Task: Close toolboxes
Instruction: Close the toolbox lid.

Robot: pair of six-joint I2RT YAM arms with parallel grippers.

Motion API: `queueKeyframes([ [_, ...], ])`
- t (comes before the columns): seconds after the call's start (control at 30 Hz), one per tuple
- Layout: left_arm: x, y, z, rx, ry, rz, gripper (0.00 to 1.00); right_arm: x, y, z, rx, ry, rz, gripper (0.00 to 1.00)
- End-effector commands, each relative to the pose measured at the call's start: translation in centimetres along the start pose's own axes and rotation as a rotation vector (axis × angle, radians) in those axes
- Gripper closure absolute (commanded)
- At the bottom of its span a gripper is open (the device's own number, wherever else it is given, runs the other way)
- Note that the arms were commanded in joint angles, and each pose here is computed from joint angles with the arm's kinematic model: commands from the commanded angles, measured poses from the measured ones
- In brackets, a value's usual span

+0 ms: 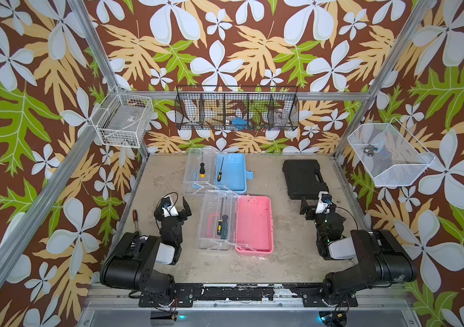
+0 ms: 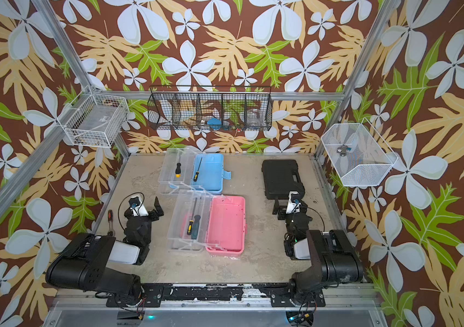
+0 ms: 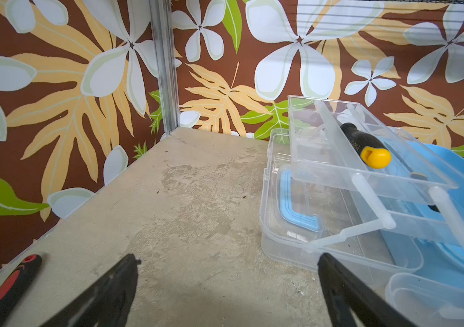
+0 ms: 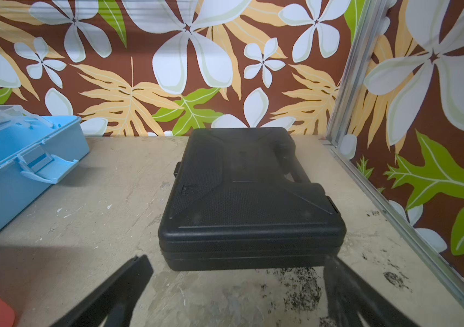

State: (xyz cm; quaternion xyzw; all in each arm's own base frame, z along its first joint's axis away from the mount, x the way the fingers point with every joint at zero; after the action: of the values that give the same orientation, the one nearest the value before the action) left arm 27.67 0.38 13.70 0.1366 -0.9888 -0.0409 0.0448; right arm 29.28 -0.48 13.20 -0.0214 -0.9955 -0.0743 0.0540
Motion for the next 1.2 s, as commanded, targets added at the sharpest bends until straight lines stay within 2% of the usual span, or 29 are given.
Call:
queueKeyframes([
  [0.0, 0.0, 0.0, -0.5, 0.007, -0.029, -0.001, 0.00, -0.1, -0.1, -0.3, 0.012, -0.014, 0.011, 0.00],
  [0.63, -0.1, -0.1, -0.5, 0.012, -0.022, 0.013, 0.00, -0.1, 0.0, -0.4, 0.017, -0.015, 0.017, 0.00],
  [0.97, 0.1, 0.5, -0.7, 0.022, -0.023, -0.041, 0.00, -0.1, 0.0, -0.6, 0.025, -0.026, 0.042, 0.00],
  [1.03, 1.0, 0.1, -1.5, 0.009, -0.073, -0.006, 0.01, -0.6, 0.3, -1.8, 0.034, 0.000, 0.067, 0.00],
  [1.1, 1.0, -0.7, -3.2, -0.045, -0.055, -0.081, 0.00, -1.2, 0.6, -3.4, 0.018, 0.048, 0.090, 0.00],
  [1.17, 0.3, -1.8, -5.6, -0.050, -0.022, -0.027, 0.00, -1.9, 1.6, -4.9, -0.075, 0.129, 0.063, 0.00],
])
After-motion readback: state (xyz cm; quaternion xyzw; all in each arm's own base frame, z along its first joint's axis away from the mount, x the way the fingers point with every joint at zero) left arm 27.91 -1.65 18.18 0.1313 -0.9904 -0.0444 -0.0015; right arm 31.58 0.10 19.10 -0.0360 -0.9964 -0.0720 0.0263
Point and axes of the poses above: each gripper's point midway between its finger pads, its own x axis back along the fingers, its own y axis along the line the jaws close on, z = x × y, the point moved 7 cm from there along x, back along the fingers, and after that the axes turned 9 degrees about -x, right-handed, at the moved point
